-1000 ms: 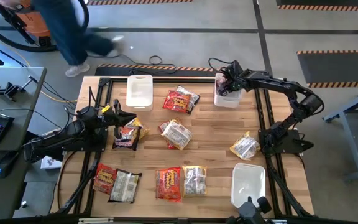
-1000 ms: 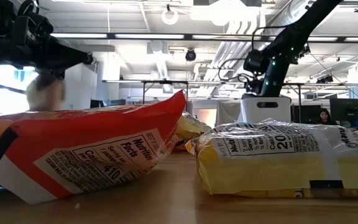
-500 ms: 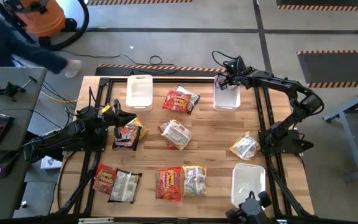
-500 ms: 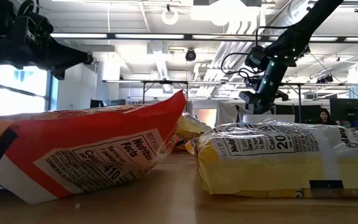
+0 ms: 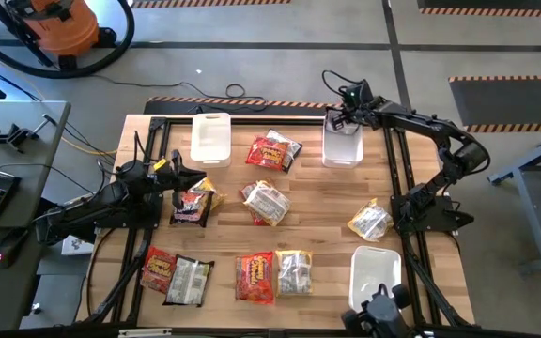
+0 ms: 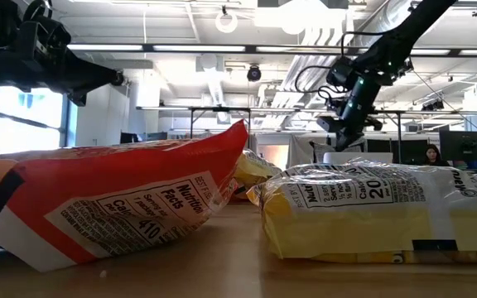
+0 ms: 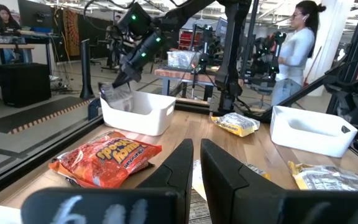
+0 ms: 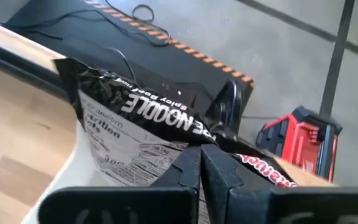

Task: Sort Maruchan noodles
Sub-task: Put the black noodle pack into the top right white bin

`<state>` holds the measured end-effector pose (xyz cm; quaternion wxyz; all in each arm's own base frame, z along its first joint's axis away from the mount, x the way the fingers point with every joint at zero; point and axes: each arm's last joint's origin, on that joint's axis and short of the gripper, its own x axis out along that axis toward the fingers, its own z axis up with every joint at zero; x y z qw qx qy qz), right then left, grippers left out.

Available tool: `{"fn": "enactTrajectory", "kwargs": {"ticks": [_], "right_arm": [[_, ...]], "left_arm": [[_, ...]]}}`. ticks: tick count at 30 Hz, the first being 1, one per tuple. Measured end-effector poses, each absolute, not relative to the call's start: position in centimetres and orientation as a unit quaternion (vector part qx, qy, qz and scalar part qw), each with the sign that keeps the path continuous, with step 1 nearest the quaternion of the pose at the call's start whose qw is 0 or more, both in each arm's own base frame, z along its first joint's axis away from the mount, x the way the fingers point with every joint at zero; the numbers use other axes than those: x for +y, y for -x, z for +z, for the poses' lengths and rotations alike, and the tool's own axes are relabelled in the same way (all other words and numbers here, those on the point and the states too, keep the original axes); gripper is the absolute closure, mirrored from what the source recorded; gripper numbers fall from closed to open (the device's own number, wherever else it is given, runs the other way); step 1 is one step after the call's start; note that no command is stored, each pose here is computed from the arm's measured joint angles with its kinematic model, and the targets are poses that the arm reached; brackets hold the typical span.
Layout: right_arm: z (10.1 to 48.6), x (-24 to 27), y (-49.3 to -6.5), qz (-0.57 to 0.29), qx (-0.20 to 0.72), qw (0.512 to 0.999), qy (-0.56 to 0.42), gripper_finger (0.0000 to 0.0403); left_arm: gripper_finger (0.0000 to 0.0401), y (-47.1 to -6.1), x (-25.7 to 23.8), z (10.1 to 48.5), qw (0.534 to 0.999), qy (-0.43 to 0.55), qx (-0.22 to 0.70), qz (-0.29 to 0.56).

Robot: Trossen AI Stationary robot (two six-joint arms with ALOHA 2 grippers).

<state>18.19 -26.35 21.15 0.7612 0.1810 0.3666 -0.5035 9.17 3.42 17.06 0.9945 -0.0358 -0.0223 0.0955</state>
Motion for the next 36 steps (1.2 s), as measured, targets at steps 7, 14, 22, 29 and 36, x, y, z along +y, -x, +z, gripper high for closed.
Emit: {"fn": "enactTrajectory", "kwargs": {"ticks": [7,14,22,29,36], "right_arm": [[21.0,-26.9,-17.9,-0.504,0.374,0.759,-0.177,0.0403],[19.4,-27.4,-18.2,-0.5,0.394,0.748,-0.187,0.0398],[20.1,-27.4,-18.0,-0.5,0.409,0.74,-0.19,0.0336],[23.3,-28.4,-18.5,-0.504,0.406,0.742,-0.173,0.0285],[27.3,-28.0,-18.8,-0.44,0.458,0.753,-0.172,0.0298]], "left_arm": [[0.0378,-9.2,3.4,17.1,0.995,0.036,-0.023,0.095],[0.0378,-9.2,3.4,17.1,0.995,0.036,-0.022,0.095],[0.0378,-9.2,3.4,17.1,0.995,0.036,-0.022,0.095],[0.0378,-9.2,3.4,17.1,0.995,0.036,-0.022,0.095],[0.0378,-9.2,3.4,17.1,0.995,0.036,-0.022,0.095]]}}
